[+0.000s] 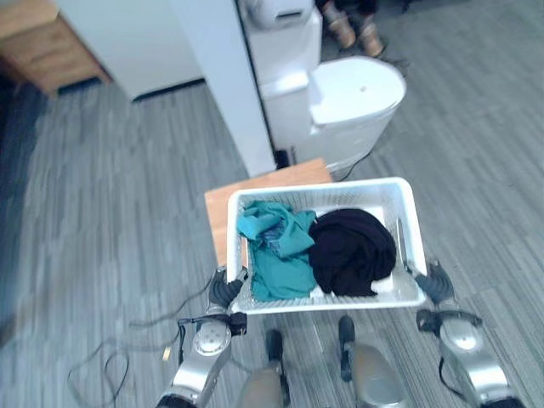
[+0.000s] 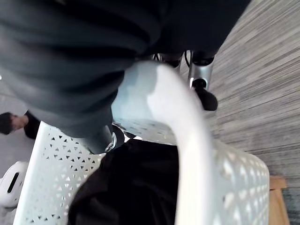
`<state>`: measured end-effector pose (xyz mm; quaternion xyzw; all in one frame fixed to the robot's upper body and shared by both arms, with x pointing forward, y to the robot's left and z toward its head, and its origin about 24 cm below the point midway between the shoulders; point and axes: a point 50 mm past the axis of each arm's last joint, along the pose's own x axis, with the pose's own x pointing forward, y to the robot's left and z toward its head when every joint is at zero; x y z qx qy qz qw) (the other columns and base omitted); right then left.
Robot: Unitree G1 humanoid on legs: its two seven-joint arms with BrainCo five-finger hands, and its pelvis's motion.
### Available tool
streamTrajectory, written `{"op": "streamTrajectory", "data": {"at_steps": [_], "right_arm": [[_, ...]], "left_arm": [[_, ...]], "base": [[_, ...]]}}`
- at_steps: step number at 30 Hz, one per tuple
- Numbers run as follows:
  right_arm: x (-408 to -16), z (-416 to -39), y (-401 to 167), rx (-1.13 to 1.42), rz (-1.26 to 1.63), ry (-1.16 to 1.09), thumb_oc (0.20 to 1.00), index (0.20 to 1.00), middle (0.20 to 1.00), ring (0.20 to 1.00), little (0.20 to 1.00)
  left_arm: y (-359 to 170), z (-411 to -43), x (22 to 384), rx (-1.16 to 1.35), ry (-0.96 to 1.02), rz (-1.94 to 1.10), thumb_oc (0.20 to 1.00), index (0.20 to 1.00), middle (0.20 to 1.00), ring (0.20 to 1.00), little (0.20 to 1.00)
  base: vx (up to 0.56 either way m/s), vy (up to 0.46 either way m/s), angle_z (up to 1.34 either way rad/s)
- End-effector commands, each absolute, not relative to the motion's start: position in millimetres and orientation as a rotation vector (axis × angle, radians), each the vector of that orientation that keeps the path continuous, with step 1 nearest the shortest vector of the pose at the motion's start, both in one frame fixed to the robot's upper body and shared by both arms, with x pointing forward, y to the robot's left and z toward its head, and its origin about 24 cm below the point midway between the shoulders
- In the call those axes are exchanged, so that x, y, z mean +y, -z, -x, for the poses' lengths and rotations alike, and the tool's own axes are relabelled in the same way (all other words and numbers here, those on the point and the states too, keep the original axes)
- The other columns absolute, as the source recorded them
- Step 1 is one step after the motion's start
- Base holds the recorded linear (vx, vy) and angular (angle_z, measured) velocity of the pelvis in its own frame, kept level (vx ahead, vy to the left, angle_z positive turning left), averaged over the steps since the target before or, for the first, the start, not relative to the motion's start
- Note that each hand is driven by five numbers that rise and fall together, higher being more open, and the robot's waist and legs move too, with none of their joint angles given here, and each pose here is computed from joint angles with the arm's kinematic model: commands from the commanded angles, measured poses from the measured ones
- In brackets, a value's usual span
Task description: Grab the laundry basket,head to the washer,open it,put in the laundry and shut it.
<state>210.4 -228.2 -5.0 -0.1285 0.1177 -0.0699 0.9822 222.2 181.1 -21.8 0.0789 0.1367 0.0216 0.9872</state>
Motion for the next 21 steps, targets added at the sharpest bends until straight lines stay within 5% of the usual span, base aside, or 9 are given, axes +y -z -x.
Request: {"op": "streamTrajectory", "data": {"at_steps": [1, 13, 21], "right_arm": [[-208.9, -237.9, -45.1, -0.058, 0.104, 0.022, 0.2, 0.2, 0.2, 0.2, 0.2], [-180.2, -246.2, -67.1, -0.181, 0.056, -0.042, 0.2, 0.2, 0.2, 0.2, 0.2], [-184.4, -243.5, -66.6, -0.166, 0.062, -0.067, 0.2, 0.2, 0.2, 0.2, 0.2]], "left_arm": [[-21.1, -239.1, 181.2, 0.046, 0.084, -0.131, 0.2, 0.2, 0.2, 0.2, 0.2], [-49.0, -252.0, 176.7, -0.08, 0.106, -0.164, 0.2, 0.2, 0.2, 0.2, 0.2], [-33.7, -245.8, 163.6, -0.02, 0.149, -0.121, 0.2, 0.2, 0.2, 0.2, 0.2]], "base": [[-0.14, 0.183, -1.05], [-0.07, 0.031, -1.45], [0.23, -0.191, -1.29]]}}
